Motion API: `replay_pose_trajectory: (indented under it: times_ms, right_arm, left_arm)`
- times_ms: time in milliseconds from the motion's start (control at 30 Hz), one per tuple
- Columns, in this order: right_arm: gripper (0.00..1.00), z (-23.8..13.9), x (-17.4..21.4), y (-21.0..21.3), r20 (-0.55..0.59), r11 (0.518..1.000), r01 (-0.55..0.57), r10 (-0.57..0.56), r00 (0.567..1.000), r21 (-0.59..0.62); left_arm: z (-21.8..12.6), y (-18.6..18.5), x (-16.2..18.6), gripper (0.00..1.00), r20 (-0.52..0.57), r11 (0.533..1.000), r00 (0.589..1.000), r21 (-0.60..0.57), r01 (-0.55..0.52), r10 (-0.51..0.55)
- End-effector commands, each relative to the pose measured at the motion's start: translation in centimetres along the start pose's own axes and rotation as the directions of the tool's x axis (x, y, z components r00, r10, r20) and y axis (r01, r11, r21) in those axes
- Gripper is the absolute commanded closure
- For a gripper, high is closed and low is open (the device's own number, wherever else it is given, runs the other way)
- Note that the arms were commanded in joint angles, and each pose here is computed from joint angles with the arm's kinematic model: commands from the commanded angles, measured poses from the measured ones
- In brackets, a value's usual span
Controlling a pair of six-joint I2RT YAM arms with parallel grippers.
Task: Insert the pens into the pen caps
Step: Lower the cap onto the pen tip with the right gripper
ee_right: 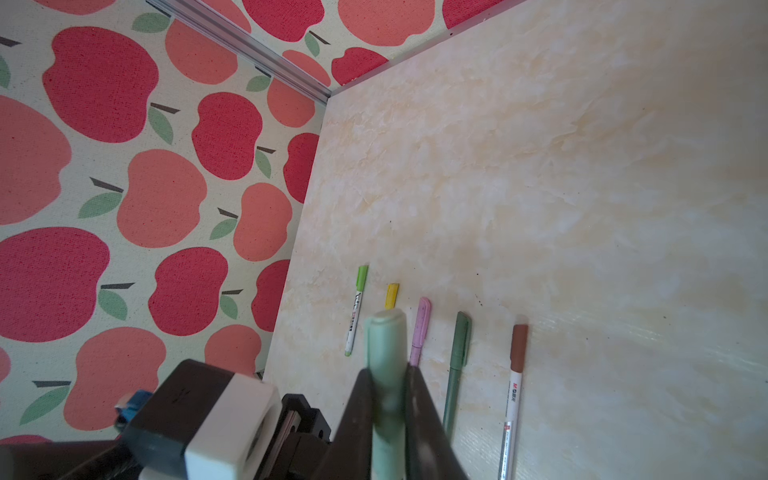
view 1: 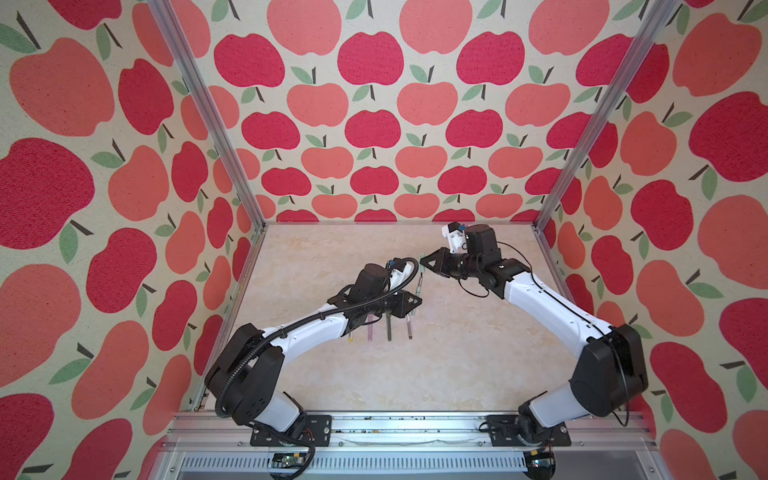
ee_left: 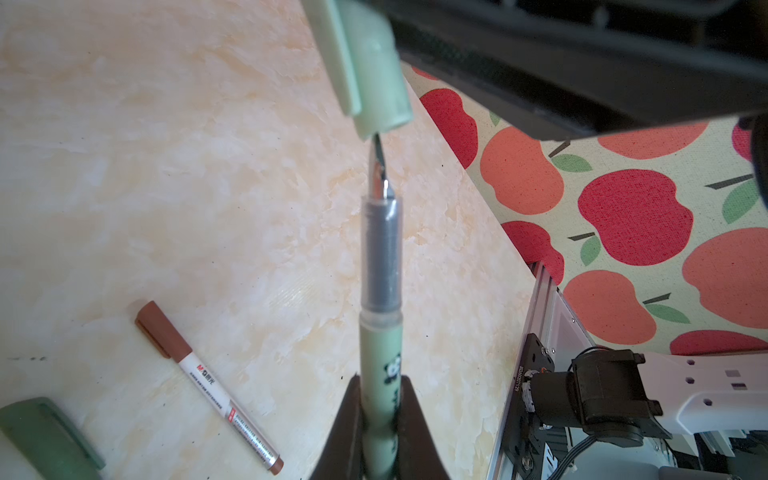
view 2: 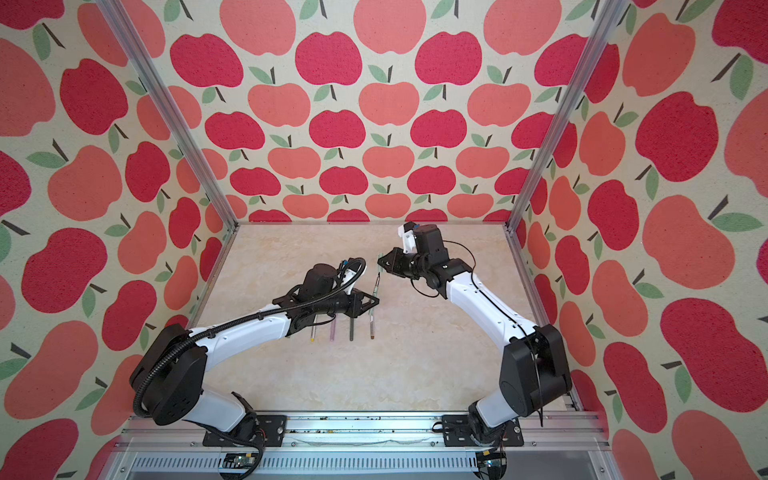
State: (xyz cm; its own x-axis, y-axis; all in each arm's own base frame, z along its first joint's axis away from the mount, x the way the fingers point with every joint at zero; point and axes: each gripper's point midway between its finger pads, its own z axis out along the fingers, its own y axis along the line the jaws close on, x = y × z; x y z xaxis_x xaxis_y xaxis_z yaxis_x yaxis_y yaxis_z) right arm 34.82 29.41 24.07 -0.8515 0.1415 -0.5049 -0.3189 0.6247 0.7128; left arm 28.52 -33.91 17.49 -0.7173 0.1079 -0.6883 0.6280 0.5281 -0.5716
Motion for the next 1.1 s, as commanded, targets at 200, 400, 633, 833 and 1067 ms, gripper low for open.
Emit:
replay_pose_trajectory:
  times_ms: [200, 400, 633, 833, 1067]
  right_arm:
    - [1.00, -0.4, 0.8, 0.8, -0.022, 0.999, 0.027, -0.027, 0.999, -0.024]
    - [1.00, -0.1, 1.5, 0.5, -0.037, 1.000, 0.020, -0.020, 0.999, -0.020]
    - [1.00, 0.0, 2.0, 0.3, -0.045, 1.000, 0.014, -0.015, 0.999, -0.019]
    - [1.00, 0.1, 2.5, 0.4, -0.048, 0.999, 0.018, -0.020, 0.999, -0.028]
    - [1.00, 0.4, 3.7, 0.7, -0.032, 0.999, 0.016, -0.017, 0.999, -0.051]
  left_arm:
    - [-0.2, -0.2, -0.9, 0.98, 0.024, 1.000, 1.000, 0.000, -0.010, 0.010]
    - [-0.2, -0.1, -1.2, 0.98, 0.032, 1.000, 0.999, -0.002, -0.009, 0.009]
    - [-0.4, 0.0, -1.1, 0.98, 0.035, 1.000, 0.999, -0.004, -0.007, 0.007]
    - [-0.5, -0.1, -1.3, 0.98, 0.047, 1.000, 0.999, -0.006, -0.010, 0.011]
    - [-1.0, -0.4, -2.2, 0.98, 0.093, 1.000, 0.995, -0.003, -0.025, 0.025]
